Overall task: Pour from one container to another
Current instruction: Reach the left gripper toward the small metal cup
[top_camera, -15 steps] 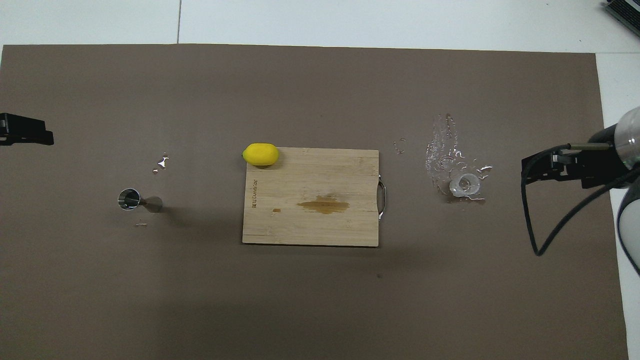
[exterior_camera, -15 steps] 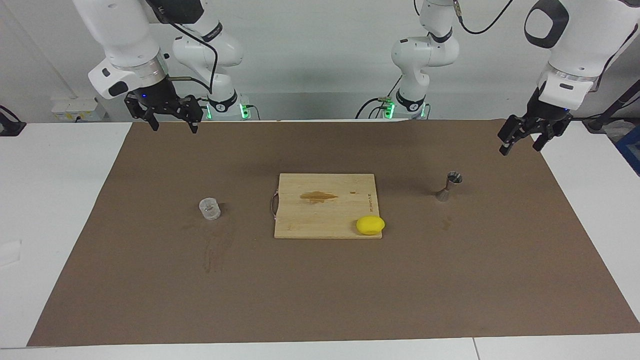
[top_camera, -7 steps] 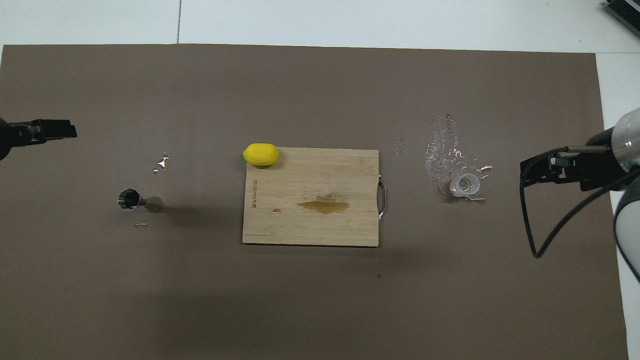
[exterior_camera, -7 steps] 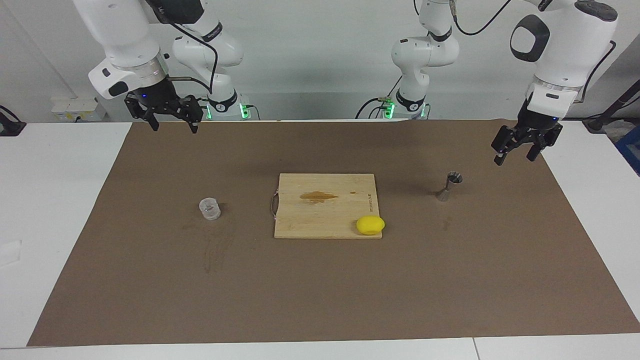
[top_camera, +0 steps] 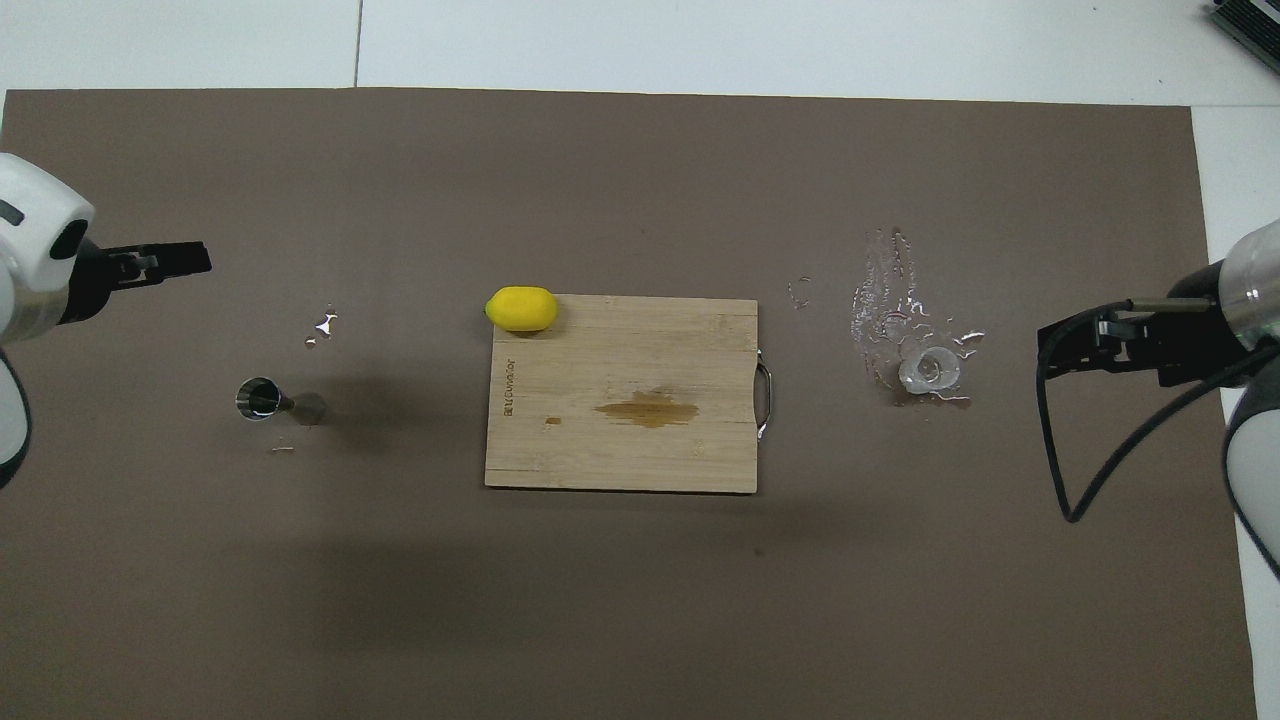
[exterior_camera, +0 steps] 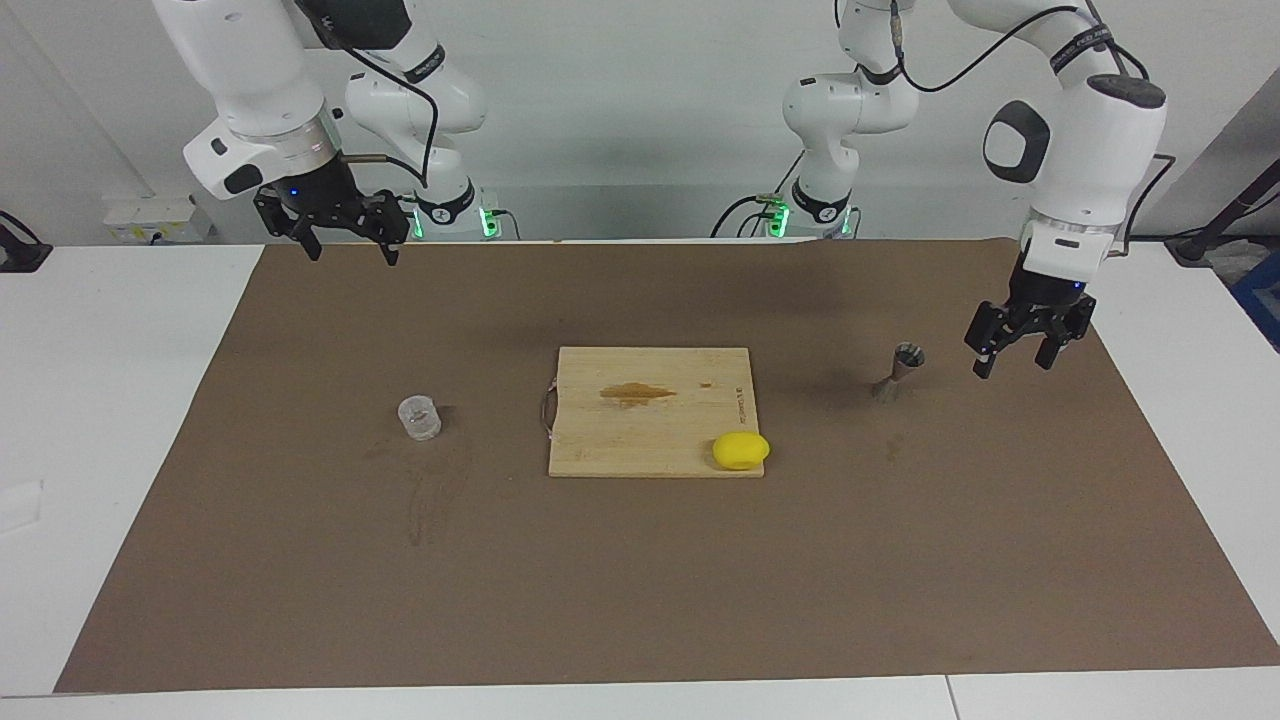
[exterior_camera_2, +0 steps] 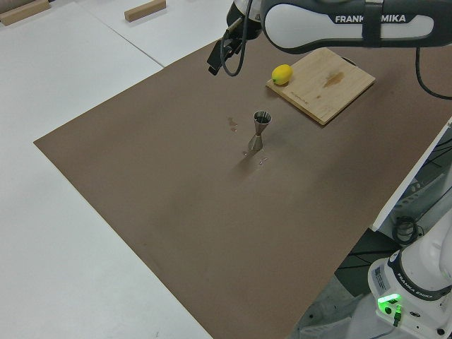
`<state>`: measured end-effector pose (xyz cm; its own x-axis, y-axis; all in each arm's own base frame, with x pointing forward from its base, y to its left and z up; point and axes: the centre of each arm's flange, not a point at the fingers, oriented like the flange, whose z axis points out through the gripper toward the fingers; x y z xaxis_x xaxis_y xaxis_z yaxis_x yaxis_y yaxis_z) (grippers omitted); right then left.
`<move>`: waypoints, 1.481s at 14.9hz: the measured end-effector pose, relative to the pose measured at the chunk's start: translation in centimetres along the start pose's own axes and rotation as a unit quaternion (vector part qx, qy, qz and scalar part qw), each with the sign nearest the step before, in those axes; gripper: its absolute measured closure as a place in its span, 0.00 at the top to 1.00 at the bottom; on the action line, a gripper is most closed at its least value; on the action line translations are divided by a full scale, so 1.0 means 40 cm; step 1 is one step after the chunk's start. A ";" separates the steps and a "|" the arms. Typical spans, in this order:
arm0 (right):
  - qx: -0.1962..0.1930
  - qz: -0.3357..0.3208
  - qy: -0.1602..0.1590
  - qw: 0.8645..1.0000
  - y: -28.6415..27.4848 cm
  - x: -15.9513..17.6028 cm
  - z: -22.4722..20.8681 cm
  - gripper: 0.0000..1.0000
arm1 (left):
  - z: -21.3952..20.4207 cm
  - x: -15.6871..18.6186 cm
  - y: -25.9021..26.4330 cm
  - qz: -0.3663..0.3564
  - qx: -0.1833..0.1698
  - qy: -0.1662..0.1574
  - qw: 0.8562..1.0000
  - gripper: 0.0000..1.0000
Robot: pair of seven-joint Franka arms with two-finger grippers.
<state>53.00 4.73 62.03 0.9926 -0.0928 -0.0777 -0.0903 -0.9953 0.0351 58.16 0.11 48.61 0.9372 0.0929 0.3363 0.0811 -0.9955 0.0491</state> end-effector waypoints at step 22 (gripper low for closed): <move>-0.001 -0.003 -0.001 1.000 -0.008 -0.003 0.002 1.00 | 0.021 -0.068 0.006 0.159 -0.207 -0.105 0.960 1.00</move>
<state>52.89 5.06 61.93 0.9930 -0.0868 -0.0796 -0.0842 -0.9958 0.0359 55.93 -0.41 46.91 0.9437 -0.2625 0.2014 -0.3205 -0.8762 0.3599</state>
